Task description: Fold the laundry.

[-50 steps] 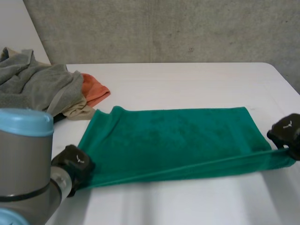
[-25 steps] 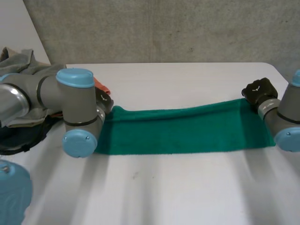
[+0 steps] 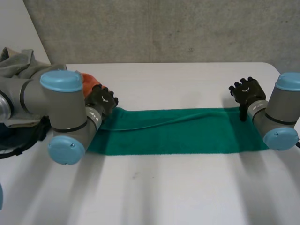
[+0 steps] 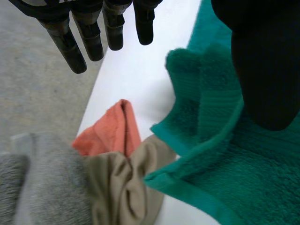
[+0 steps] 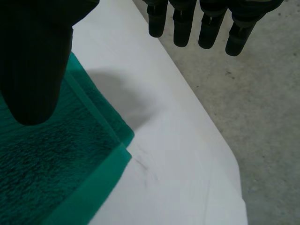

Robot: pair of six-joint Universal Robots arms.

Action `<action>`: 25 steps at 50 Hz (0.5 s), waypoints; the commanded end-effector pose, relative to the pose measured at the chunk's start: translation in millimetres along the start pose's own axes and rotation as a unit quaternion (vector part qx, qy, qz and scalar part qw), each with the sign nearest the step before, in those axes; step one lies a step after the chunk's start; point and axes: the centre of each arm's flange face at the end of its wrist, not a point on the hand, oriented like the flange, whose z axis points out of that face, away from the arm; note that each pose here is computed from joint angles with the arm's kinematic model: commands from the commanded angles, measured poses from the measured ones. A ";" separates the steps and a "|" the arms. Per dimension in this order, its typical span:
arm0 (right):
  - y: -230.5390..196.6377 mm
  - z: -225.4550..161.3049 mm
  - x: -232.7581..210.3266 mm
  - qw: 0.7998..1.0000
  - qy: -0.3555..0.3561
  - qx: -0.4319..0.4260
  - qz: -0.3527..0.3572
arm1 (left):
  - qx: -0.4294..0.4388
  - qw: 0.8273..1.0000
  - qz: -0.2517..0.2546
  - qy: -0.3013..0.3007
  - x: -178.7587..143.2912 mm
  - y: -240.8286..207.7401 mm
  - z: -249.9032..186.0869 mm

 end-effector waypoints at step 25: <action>-25.3 -10.1 6.7 0.999 0.035 0.038 0.013 | 0.070 0.987 -0.070 -0.123 -59.9 -6.0 46.0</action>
